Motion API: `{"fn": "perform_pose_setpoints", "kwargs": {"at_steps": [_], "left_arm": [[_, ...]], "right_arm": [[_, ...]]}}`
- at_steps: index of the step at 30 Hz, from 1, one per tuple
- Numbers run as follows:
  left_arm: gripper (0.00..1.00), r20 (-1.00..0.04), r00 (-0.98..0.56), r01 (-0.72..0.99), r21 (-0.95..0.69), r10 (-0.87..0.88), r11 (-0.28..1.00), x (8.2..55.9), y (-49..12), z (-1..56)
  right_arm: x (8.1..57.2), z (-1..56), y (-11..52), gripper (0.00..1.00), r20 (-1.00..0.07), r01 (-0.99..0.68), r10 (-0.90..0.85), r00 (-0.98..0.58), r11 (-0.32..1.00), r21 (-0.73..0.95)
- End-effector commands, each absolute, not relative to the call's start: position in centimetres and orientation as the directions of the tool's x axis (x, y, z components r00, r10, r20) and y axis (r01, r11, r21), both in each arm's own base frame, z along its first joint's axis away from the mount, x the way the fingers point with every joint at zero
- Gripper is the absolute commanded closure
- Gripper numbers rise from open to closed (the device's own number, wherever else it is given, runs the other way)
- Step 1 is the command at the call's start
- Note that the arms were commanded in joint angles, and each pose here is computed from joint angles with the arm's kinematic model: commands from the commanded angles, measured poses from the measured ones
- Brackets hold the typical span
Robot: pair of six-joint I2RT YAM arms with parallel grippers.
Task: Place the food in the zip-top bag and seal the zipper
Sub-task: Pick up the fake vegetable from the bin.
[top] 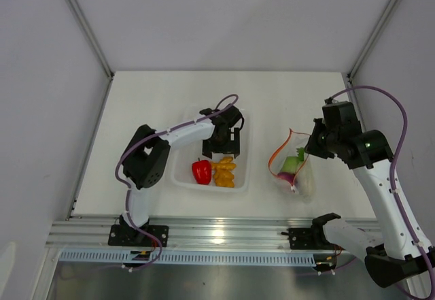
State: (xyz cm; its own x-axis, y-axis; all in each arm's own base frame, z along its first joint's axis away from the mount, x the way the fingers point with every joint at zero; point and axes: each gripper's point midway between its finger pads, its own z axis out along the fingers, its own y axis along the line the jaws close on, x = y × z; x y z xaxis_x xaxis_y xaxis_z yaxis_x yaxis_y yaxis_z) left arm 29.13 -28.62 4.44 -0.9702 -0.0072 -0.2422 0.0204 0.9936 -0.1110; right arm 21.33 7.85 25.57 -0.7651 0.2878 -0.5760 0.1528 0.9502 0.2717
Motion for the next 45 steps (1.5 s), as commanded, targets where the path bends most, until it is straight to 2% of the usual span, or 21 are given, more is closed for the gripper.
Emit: {"fn": "perform_pose_setpoints", "kwargs": {"at_steps": [1, 5, 12, 15, 16, 18, 20, 21, 23, 24, 25, 29, 45], "left_arm": [[0.08, -0.251, -0.968, 0.011, -0.082, -0.01, 0.997, 29.6, -28.4, 3.0], [0.09, -0.267, -0.964, 0.027, -0.054, 0.012, 0.998, 29.3, -28.3, 2.1], [0.18, -0.291, -0.955, 0.053, 0.01, 0.054, 0.999, 28.8, -27.9, 1.2], [0.22, -0.29, -0.956, 0.048, -0.012, 0.042, 0.999, 28.1, -27.9, 0.8], [0.3, -0.291, -0.956, 0.048, -0.026, 0.039, 0.998, 28.0, -28.1, 0.4], [0.38, -0.283, -0.958, 0.052, -0.049, 0.036, 0.997, 27.7, -28.3, 0.2], [0.55, -0.285, -0.958, 0.058, -0.056, 0.039, 0.997, 27.7, -28.5, 0.1], [0.69, -0.289, -0.957, 0.058, -0.059, 0.038, 0.997, 27.8, -28.5, 0.2], [0.8, -0.303, -0.952, 0.062, -0.071, 0.037, 0.996, 28.1, -28.8, 0.5], [0.91, -0.308, -0.951, 0.062, -0.074, 0.036, 0.995, 28.2, -28.8, 0.7], [0.96, -0.317, -0.948, 0.061, -0.077, 0.033, 0.995, 28.4, -28.9, 0.9], [0.99, -0.353, -0.935, 0.067, -0.102, 0.027, 0.993, 29.0, -29.3, 2.5], [0.99, -0.54, -0.841, 0.158, -0.278, -0.018, 0.947, 31.6, -31.9, 14.9]], "right_arm": [[22.0, 26.5, 8.2, 1.0, -0.604, 0.138, 0.296, -0.74, 0.946, 0.294], [21.9, 26.4, 8.3, 1.0, -0.602, 0.137, 0.293, -0.743, 0.947, 0.291], [21.9, 26.6, 8.2, 1.0, -0.607, 0.14, 0.293, -0.738, 0.947, 0.288], [22.0, 26.7, 8.2, 1.0, -0.609, 0.139, 0.294, -0.737, 0.947, 0.289], [22.0, 26.7, 8.2, 1.0, -0.608, 0.14, 0.297, -0.737, 0.946, 0.292], [22.0, 26.6, 8.4, 1.0, -0.605, 0.137, 0.295, -0.74, 0.946, 0.294], [21.9, 26.6, 8.3, 1.0, -0.604, 0.139, 0.297, -0.739, 0.946, 0.293], [21.9, 26.7, 8.3, 1.0, -0.606, 0.137, 0.294, -0.739, 0.946, 0.293], [21.8, 26.7, 8.2, 1.0, -0.61, 0.142, 0.298, -0.735, 0.946, 0.292], [21.8, 26.6, 8.1, 1.0, -0.607, 0.142, 0.296, -0.737, 0.947, 0.289], [21.8, 26.6, 8.1, 1.0, -0.607, 0.143, 0.295, -0.738, 0.947, 0.287], [21.8, 26.6, 8.3, 1.0, -0.605, 0.141, 0.297, -0.739, 0.946, 0.292], [22.4, 26.0, 8.9, 1.0, -0.596, 0.132, 0.29, -0.749, 0.946, 0.295]]}}
